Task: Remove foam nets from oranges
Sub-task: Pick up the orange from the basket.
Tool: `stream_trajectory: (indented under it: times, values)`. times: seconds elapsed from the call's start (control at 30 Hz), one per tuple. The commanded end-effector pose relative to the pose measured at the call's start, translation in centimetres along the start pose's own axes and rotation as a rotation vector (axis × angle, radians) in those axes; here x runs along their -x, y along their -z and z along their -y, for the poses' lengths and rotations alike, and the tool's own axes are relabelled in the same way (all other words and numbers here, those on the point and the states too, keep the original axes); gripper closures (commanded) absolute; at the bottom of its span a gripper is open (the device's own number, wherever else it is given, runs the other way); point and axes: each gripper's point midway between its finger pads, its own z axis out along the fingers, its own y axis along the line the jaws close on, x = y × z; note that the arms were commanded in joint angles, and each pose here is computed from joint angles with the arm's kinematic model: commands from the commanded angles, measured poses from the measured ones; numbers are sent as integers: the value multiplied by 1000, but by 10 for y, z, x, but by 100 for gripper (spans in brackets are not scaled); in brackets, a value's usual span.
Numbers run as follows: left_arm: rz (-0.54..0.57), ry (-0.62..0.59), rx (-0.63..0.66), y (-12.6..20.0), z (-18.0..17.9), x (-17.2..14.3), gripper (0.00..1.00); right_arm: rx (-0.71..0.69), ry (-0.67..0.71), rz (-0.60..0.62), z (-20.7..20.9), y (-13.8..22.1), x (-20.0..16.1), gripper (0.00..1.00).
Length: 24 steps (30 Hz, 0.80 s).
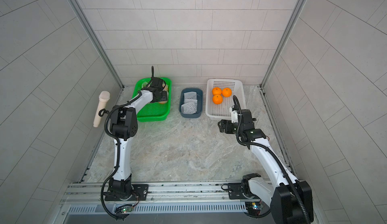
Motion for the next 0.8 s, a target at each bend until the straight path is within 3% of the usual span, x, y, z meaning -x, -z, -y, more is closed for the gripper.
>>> stream_trajectory:
  times: [0.0,0.77]
  values:
    - [-37,-20,18,-8,-4,-5,28,-9,23,19,-1,5,3,12]
    - [-48,-58,-23,-15,0,-1,20,-16,24,20,1,4,3,11]
